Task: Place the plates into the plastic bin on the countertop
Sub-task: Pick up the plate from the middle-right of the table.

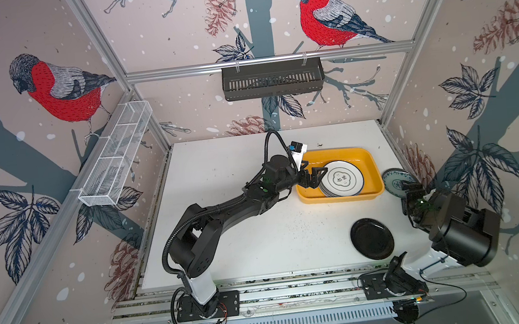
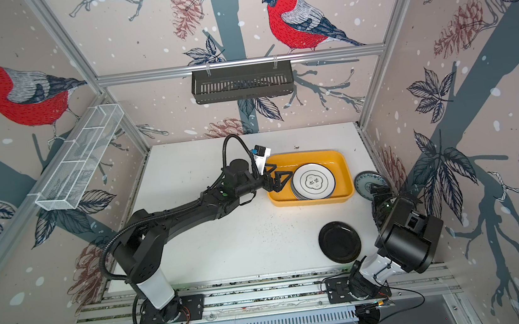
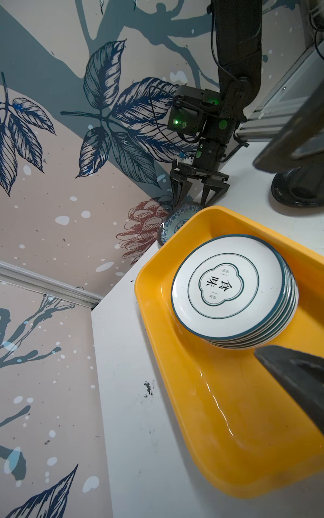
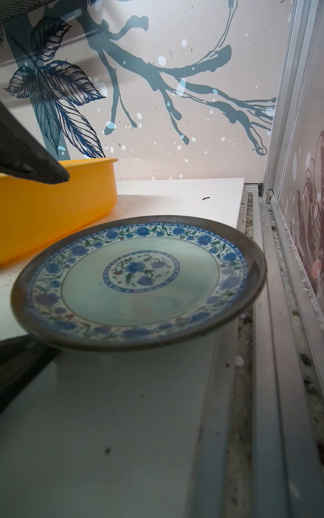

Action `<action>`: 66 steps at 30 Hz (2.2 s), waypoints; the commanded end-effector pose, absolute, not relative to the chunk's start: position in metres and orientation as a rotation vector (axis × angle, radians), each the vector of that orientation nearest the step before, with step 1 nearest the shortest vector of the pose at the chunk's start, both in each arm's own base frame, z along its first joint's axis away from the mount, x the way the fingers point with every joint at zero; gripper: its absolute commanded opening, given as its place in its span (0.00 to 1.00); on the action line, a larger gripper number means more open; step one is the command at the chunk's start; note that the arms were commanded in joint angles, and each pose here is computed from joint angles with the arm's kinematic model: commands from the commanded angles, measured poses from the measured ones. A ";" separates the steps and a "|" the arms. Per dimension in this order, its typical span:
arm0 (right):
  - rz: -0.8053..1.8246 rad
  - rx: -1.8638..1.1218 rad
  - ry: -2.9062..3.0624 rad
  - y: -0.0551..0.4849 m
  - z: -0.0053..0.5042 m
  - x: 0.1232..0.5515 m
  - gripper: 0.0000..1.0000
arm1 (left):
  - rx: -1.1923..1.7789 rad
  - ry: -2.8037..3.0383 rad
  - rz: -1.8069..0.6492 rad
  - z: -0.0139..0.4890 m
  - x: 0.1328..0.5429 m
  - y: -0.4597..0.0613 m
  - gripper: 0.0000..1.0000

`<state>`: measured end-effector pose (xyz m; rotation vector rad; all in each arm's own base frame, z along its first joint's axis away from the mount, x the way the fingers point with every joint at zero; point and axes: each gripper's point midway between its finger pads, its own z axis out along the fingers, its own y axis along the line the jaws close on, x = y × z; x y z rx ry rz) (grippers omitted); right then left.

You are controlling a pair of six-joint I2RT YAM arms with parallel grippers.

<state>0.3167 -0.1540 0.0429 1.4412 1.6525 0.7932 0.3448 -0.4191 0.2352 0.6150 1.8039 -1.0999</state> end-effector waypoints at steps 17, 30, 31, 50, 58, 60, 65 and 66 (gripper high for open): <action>0.763 1.771 1.835 -0.127 -0.023 0.276 0.65 | 0.712 1.722 -1.037 0.233 0.350 -0.421 0.96; 0.721 1.826 1.911 -0.121 -0.030 0.268 0.36 | 0.681 1.746 -1.021 0.226 0.352 -0.408 0.96; 0.721 1.828 1.912 -0.121 -0.030 0.268 0.35 | 0.680 1.748 -1.022 0.225 0.351 -0.408 0.96; 0.813 1.823 1.877 -0.113 -0.030 0.277 0.15 | 0.663 1.772 -0.994 0.222 0.354 -0.397 0.96; 0.878 1.773 1.818 -0.114 -0.010 0.287 0.08 | 0.670 1.793 -0.991 0.220 0.356 -0.399 0.96; 0.860 1.755 1.793 -0.118 -0.002 0.289 0.07 | 0.670 1.797 -0.995 0.220 0.354 -0.399 0.96; 0.792 1.714 1.748 -0.133 0.026 0.293 0.06 | 0.710 1.804 -0.987 0.220 0.346 -0.409 0.96; 0.785 1.703 1.737 -0.136 0.031 0.294 0.06 | 0.723 1.805 -0.986 0.221 0.343 -0.413 0.96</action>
